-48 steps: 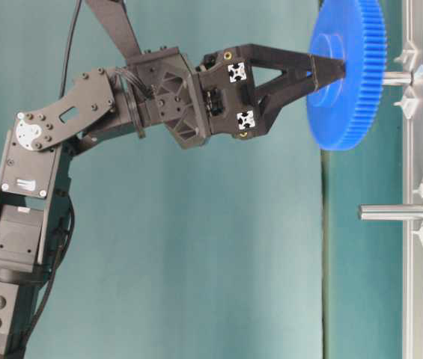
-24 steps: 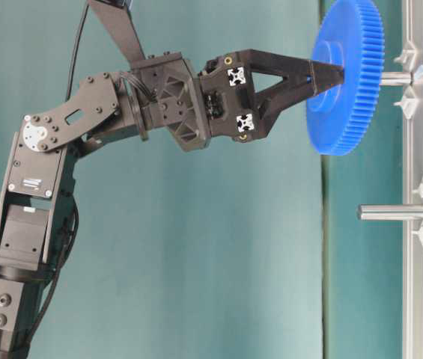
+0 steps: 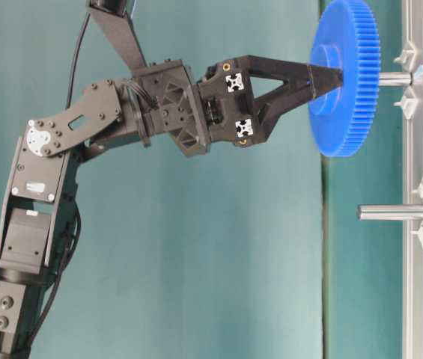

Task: Find the location of the shaft and insert the large gear.
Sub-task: 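Align the gear's bore over the shaft and lower it onto the shaft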

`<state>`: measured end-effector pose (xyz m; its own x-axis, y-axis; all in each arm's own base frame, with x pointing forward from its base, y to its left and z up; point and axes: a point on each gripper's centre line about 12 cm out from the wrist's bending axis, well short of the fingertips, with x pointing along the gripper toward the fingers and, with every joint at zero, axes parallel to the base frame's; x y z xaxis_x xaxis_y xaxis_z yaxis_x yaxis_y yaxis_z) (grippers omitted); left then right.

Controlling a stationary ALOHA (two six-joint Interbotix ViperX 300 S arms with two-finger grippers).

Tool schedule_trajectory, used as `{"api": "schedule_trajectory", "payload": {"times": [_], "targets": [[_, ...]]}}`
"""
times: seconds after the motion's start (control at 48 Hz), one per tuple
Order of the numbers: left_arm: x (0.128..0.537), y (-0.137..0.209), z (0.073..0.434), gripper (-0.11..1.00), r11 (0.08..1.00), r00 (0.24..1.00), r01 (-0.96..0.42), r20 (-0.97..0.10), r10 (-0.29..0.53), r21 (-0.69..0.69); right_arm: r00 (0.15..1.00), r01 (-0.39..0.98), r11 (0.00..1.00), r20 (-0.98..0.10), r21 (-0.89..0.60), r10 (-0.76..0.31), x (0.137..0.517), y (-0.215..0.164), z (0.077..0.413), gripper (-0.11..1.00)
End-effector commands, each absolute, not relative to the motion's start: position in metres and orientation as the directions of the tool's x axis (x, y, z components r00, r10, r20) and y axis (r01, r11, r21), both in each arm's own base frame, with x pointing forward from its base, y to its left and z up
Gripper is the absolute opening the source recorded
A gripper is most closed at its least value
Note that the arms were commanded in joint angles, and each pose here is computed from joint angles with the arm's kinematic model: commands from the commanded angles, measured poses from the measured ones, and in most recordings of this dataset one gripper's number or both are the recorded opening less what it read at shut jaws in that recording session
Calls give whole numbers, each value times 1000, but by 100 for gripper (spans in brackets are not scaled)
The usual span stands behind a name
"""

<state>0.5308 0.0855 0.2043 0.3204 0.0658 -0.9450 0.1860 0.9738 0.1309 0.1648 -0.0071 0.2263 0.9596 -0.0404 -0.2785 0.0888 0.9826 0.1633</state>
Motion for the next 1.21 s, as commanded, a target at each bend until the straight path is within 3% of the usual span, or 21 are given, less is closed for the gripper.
{"api": "schedule_trajectory", "payload": {"times": [0.0, 0.25, 1.187], "targets": [[523, 105, 216, 71, 978, 332, 148, -939, 89, 145, 962, 92, 981, -268, 171, -44, 166, -8, 230, 1], [529, 76, 211, 71, 969, 329, 204, -942, 66, 140, 962, 93, 981, -270, 172, -43, 165, -8, 229, 1], [537, 98, 229, 71, 974, 377, 160, -922, 91, 161, 964, 91, 981, -262, 173, -44, 166, -8, 231, 1]]}}
